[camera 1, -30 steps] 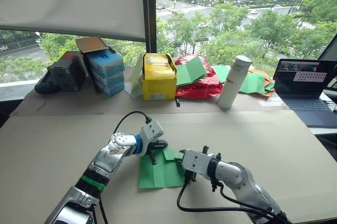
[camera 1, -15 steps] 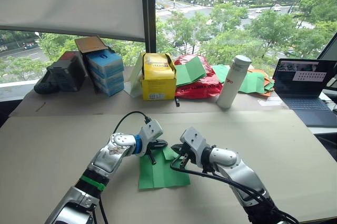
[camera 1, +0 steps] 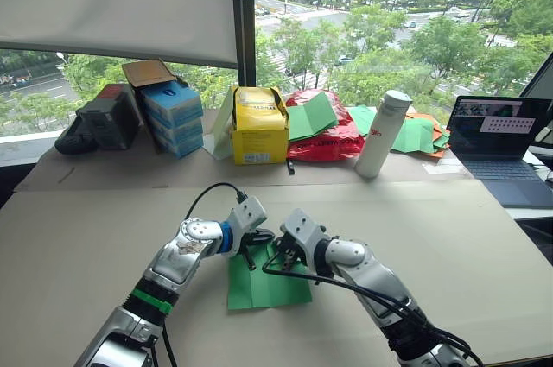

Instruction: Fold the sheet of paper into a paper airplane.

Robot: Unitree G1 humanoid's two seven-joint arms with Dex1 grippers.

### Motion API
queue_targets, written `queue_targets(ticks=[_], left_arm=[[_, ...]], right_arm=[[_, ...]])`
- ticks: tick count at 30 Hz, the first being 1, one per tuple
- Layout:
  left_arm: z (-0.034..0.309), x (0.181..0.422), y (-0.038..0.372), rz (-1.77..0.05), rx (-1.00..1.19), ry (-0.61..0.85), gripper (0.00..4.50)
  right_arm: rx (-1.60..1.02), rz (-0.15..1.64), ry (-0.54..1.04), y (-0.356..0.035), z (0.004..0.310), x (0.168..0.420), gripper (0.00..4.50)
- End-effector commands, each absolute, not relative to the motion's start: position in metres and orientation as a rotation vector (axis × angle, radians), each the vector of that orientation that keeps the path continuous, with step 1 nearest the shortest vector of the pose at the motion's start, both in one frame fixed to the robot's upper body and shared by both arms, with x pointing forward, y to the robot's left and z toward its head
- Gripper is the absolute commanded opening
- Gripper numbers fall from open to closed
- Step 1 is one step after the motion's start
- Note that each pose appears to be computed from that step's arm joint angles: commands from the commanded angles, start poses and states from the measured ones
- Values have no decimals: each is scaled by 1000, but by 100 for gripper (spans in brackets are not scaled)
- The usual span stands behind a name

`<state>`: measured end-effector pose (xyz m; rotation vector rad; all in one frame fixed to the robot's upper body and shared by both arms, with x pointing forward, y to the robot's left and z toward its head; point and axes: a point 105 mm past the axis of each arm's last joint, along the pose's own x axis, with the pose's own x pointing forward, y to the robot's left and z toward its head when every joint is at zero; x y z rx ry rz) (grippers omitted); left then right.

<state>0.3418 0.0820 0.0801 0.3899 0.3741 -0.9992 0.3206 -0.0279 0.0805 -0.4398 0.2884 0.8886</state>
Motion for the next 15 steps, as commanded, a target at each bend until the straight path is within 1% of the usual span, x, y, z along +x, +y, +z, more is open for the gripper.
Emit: queue_targets(ticks=[1, 5, 8, 15], left_arm=[[68, 339, 89, -977, 399, 428, 0], [68, 339, 89, -977, 399, 425, 0], [68, 339, 90, -977, 400, 422, 0], [68, 338, 93, -972, 397, 424, 0]], right_arm=[[-448, 866, 343, -30, 72, 322, 4], [-437, 855, 382, -30, 65, 324, 4], [-448, 869, 424, -32, 53, 320, 4], [-437, 889, 472, -38, 44, 309, 4]])
